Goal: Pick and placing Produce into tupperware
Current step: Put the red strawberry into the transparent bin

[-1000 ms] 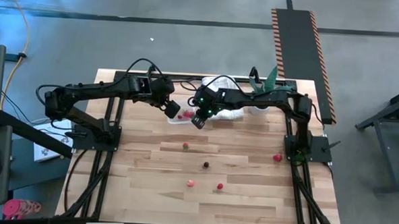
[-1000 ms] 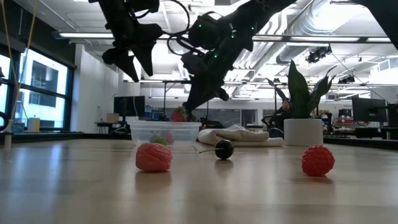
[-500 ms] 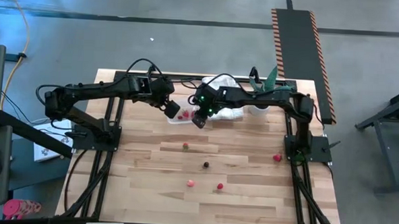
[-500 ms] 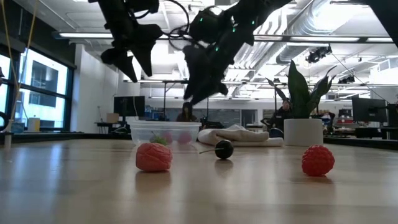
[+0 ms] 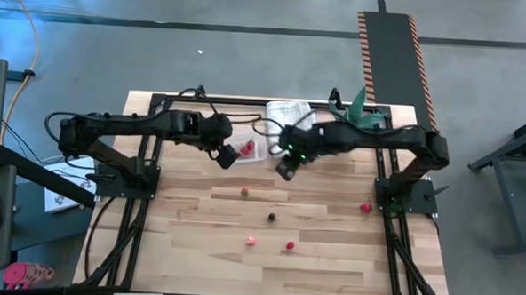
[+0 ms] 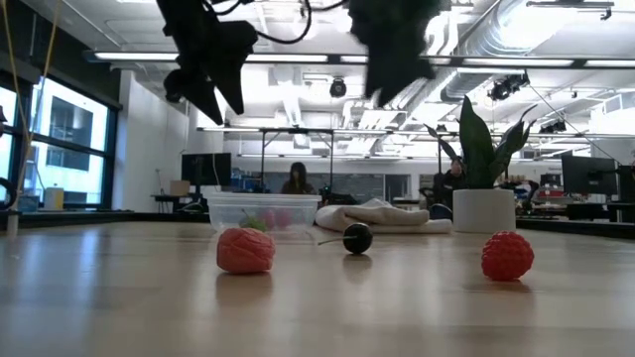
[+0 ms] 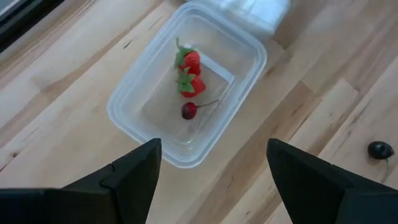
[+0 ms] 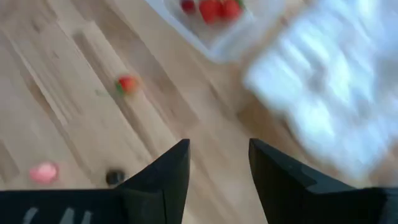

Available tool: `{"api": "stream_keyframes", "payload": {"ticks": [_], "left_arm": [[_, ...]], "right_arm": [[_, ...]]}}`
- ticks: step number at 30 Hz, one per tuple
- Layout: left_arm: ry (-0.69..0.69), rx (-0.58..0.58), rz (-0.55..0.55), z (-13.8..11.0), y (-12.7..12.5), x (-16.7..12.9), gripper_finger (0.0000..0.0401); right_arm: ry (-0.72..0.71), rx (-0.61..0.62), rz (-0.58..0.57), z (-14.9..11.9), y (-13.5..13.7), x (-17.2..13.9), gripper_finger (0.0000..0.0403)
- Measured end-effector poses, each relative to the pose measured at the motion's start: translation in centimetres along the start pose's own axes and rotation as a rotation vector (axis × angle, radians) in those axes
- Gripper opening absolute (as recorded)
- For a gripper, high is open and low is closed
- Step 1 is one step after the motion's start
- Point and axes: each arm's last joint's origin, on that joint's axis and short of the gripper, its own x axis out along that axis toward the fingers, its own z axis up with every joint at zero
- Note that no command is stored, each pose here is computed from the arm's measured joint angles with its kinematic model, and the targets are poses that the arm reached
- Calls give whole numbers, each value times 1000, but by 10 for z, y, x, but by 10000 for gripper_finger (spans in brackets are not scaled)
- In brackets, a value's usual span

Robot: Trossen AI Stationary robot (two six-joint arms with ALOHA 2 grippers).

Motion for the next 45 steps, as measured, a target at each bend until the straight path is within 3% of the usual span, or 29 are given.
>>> {"api": "stream_keyframes", "payload": {"ticks": [5, 11, 16, 20, 25, 27, 33, 42, 45], "left_arm": [[-25, 6, -18, 0, -5, -1, 282], [-38, 11, -24, 2, -5, -1, 282], [-37, 12, -26, 2, -5, -1, 282], [-36, 13, -32, 2, -5, -1, 282], [-37, 29, -39, 2, -6, -1, 282], [-41, 28, -43, 3, -6, -1, 282], [-46, 26, -55, 3, -7, -1, 282], [-45, 24, -56, 3, -7, -1, 282], [-44, 24, -58, 3, -7, -1, 282]], "right_arm": [[156, 105, -106, -39, 6, -26, 156], [343, 147, -293, -82, 14, -47, 156], [351, 183, -333, -107, 23, -50, 150], [397, 250, -395, -137, 17, -45, 108], [417, 402, -448, -177, -6, -48, 16], [391, 490, -466, -189, -17, -49, 9], [357, 696, -497, -215, -34, -33, 1], [407, 823, -571, -247, -47, 8, 0], [398, 837, -602, -246, -44, 10, 0]]}}
